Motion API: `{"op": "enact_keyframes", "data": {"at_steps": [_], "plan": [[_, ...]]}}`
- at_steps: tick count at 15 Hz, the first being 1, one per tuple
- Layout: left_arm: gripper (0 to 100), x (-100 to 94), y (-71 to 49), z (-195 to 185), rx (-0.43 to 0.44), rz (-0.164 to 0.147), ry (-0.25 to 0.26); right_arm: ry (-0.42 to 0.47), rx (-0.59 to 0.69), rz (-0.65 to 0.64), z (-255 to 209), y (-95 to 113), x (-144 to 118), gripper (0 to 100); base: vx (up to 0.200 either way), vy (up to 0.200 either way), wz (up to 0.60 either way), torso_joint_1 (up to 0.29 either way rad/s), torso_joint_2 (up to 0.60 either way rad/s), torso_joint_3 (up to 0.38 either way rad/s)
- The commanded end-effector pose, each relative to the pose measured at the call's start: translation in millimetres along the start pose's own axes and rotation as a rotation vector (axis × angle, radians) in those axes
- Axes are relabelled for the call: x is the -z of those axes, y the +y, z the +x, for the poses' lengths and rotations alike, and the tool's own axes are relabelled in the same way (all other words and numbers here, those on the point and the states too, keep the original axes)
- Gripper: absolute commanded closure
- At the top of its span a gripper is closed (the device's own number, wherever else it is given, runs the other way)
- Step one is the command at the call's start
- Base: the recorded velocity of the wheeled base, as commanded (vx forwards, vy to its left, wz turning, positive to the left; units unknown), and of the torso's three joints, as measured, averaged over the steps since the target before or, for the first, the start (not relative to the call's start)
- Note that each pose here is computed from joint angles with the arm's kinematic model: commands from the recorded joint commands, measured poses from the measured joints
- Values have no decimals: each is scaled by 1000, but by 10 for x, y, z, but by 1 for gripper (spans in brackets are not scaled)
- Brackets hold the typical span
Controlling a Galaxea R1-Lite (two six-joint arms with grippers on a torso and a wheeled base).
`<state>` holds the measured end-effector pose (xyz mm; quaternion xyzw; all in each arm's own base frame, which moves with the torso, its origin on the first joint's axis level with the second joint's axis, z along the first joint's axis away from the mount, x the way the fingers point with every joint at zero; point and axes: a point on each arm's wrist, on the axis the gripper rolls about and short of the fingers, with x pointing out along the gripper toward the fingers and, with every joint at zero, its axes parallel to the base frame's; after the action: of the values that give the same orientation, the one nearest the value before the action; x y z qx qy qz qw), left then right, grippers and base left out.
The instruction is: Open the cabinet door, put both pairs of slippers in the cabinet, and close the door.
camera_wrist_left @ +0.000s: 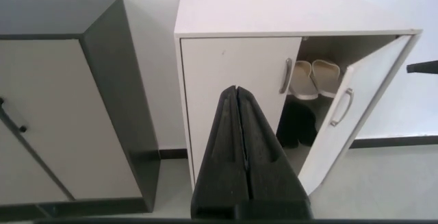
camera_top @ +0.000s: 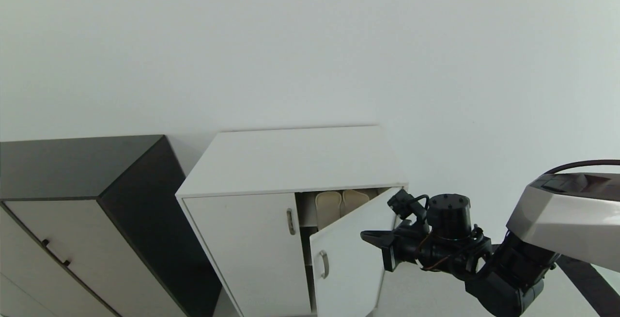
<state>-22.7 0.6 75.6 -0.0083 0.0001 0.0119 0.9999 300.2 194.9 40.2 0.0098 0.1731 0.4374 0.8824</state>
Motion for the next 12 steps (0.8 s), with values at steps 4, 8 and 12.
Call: {"op": "enact_keyframes", "data": {"at_steps": [4,8,12], "plan": [[100,0,0,0,-1,0,0,-5,58,-9,114,-21,24,100,0,0,0,0,0,0],[100,0,0,0,-1,0,0,-41,194,-21,271,-89,-6,100,0,0,0,0,0,0],[100,0,0,0,-1,0,0,-33,268,-63,353,-134,48,100,0,0,0,0,0,0]]}}
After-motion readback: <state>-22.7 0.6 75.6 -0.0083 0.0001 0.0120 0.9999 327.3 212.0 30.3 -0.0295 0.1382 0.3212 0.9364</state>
